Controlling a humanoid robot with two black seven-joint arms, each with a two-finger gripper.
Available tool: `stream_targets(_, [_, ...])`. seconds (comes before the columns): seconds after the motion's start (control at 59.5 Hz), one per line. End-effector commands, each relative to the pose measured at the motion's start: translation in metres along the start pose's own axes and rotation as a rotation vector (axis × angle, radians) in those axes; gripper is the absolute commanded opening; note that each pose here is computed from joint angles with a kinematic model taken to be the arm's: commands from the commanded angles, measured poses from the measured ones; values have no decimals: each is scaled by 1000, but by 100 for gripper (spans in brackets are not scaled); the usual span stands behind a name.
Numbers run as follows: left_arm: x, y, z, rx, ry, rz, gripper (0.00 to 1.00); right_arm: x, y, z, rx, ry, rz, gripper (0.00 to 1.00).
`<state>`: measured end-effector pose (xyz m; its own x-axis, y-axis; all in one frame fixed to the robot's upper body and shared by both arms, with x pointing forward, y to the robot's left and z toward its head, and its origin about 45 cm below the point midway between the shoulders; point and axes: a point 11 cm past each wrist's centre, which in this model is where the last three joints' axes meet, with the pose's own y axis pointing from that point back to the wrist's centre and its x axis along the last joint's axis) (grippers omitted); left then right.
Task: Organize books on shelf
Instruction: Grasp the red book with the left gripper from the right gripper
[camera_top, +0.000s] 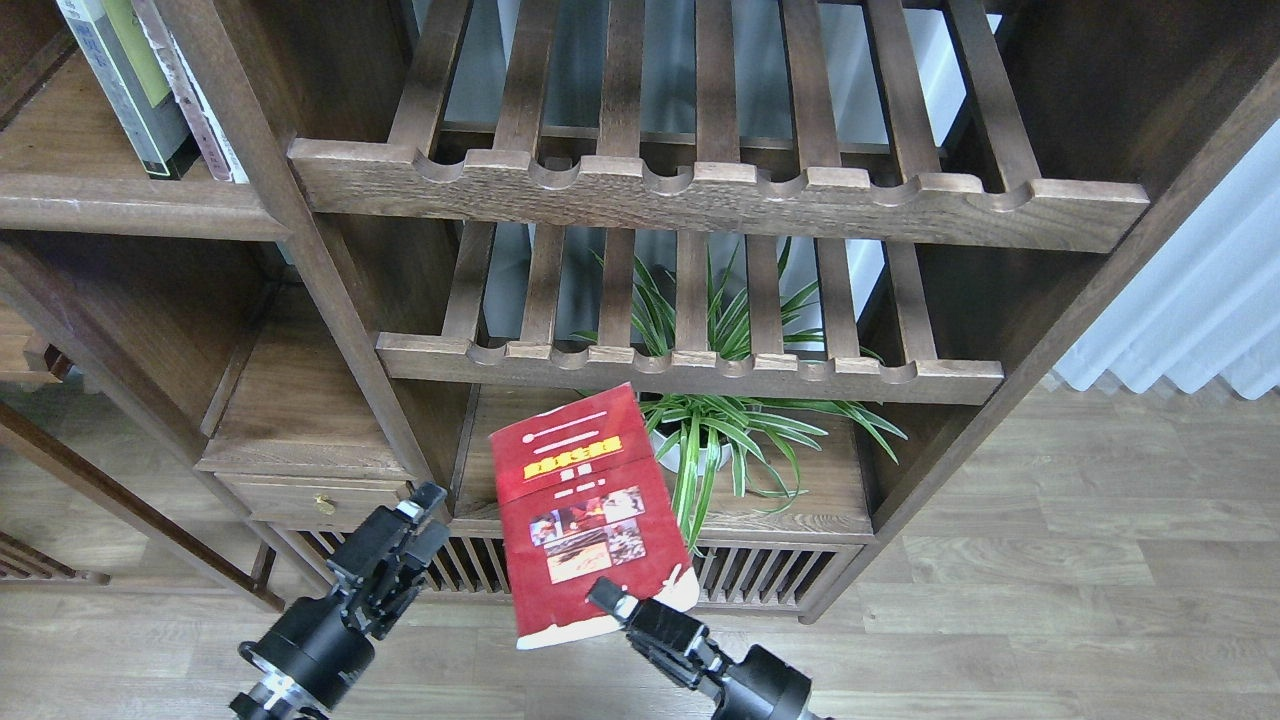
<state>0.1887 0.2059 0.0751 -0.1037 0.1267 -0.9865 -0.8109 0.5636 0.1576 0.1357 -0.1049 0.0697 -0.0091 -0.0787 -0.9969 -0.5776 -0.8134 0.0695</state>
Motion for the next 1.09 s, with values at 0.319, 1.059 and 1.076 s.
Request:
stream_targets(0.319, [4, -12, -43, 42, 156, 3, 69, 2, -2, 19, -82, 0, 6, 5])
stream_targets(1.059, [11, 3, -27, 68, 92, 49, 10, 6, -2, 10, -69, 10, 18, 5])
stream_targets(1.076, [11, 4, -25, 68, 88, 50, 9, 6, -2, 9, -71, 12, 18, 5])
